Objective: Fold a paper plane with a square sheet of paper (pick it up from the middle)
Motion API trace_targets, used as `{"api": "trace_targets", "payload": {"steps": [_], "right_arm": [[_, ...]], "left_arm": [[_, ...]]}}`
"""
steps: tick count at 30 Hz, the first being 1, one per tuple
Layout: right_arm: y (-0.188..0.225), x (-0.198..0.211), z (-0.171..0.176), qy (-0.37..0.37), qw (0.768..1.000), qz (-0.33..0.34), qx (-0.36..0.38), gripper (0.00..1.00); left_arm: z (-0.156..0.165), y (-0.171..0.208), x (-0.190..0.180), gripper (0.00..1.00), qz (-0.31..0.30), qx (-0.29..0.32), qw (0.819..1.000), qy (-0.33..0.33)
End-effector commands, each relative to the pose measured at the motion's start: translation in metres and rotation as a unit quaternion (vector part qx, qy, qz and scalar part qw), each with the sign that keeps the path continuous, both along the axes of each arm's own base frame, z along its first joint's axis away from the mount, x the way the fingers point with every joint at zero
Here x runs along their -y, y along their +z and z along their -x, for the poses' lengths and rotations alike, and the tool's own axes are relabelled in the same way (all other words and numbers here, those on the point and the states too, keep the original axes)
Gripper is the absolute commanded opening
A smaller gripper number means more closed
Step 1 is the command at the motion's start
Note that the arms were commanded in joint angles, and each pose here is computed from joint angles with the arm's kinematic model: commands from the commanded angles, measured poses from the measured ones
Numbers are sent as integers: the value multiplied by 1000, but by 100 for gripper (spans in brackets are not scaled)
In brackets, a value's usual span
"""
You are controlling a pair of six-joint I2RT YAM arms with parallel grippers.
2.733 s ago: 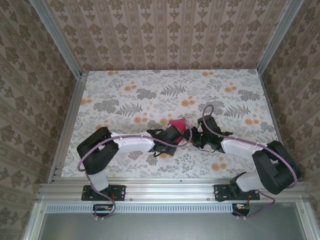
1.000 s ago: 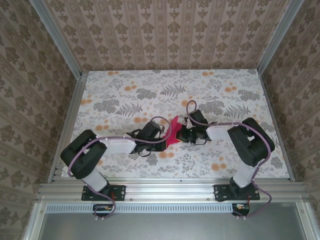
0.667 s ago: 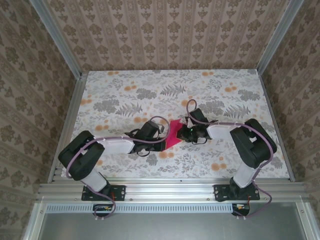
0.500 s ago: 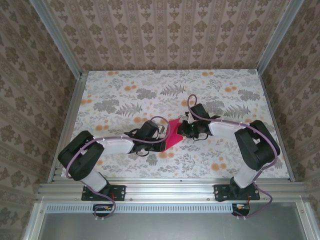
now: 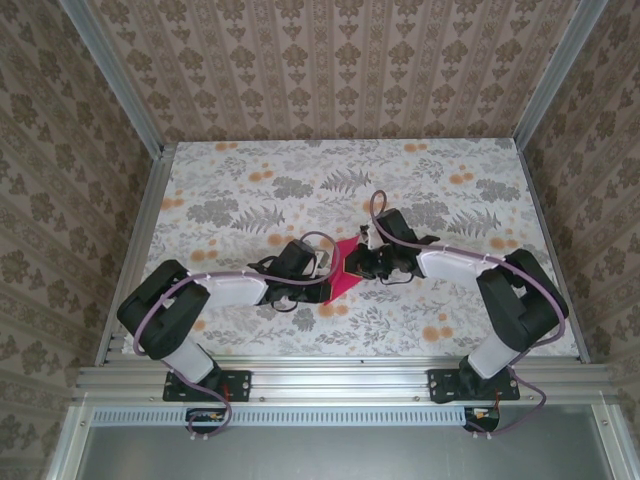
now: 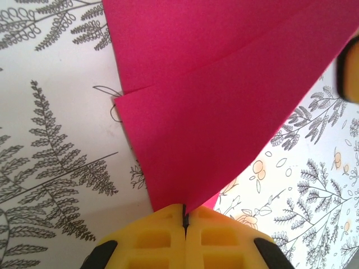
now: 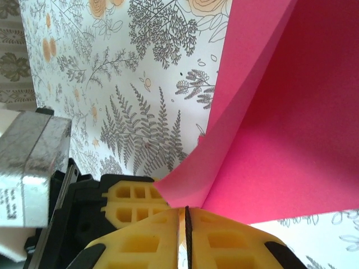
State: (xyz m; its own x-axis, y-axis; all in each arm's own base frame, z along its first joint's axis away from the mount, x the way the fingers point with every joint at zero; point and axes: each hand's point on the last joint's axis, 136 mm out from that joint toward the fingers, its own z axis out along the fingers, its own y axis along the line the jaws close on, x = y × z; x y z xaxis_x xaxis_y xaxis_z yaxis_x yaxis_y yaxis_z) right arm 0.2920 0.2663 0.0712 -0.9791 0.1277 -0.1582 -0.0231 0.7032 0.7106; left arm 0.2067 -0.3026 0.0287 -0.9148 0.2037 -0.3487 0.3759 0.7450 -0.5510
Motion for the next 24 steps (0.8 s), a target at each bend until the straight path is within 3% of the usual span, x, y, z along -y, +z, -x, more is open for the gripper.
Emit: {"api": "trace_targets", "payload": {"steps": [1,13,19,24], "right_arm": [[0,-10,-5,12,1000,-6,-8,13],[-17,-24,-19,23,999,-6,-29,12],[-23,-26,-19,25,999,-5,-33,12],[-24,-26,-20,26,999,-3,-33,12]], "left_arm": [[1,-5,-1,0,7,-13,1000,5],[4,-12,-4,1,-2,-21,1000,3],[5,-10,-7,13,-3,-20,1000,10],[4,-4,-8,16,2,-14,1000,16]]}}
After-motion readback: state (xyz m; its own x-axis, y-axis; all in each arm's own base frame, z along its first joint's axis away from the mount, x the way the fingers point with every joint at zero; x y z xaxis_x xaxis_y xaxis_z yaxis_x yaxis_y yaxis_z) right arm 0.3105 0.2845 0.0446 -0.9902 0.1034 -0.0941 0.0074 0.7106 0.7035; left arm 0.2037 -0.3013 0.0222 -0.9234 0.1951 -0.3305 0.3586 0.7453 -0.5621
